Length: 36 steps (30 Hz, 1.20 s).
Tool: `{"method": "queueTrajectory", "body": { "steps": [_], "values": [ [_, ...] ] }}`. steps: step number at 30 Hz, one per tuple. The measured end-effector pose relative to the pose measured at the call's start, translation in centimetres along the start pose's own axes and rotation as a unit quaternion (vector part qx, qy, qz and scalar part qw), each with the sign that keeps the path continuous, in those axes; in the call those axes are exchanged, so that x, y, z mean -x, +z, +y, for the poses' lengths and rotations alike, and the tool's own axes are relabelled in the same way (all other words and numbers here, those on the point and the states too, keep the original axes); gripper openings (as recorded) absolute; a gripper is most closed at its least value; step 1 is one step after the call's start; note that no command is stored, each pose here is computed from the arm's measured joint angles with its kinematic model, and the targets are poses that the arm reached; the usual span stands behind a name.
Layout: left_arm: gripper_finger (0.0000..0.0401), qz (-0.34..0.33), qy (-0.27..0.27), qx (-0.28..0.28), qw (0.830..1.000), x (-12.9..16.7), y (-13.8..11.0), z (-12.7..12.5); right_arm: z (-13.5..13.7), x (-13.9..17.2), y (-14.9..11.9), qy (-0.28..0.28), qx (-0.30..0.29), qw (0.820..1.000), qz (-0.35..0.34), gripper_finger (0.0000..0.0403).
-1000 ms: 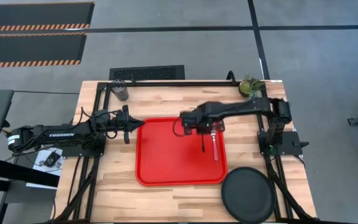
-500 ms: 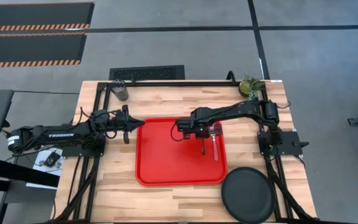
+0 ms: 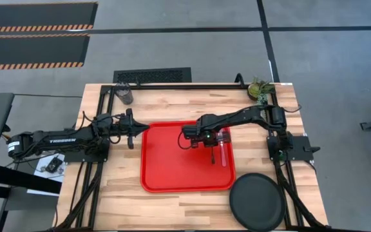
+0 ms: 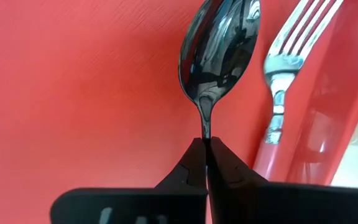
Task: Pick and place plate/cup/fork/spoon on tray
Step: Put the black spoon to the left of the red fork on the red tray
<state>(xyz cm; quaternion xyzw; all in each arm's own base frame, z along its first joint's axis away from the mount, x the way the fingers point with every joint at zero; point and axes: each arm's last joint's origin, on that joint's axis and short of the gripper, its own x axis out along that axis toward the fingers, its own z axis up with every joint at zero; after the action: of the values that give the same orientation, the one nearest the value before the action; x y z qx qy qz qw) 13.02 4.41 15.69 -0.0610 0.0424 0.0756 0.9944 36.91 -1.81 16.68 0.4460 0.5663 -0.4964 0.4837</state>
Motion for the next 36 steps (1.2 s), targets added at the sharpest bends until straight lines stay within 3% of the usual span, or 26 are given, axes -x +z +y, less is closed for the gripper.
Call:
{"method": "queueTrajectory", "body": {
  "steps": [13,36],
  "values": [
    [0.0002,0.000,0.000,0.000,1.000,0.0,0.0,0.0,-0.6,-1.9,-0.2,-0.012,0.010,1.000,-0.006,0.0005],
    [0.0002,0.000,0.001,0.000,1.000,0.0,0.0,0.0,-0.5,-1.8,-0.3,-0.008,0.016,1.000,-0.007,0.0005]
  ]
}}
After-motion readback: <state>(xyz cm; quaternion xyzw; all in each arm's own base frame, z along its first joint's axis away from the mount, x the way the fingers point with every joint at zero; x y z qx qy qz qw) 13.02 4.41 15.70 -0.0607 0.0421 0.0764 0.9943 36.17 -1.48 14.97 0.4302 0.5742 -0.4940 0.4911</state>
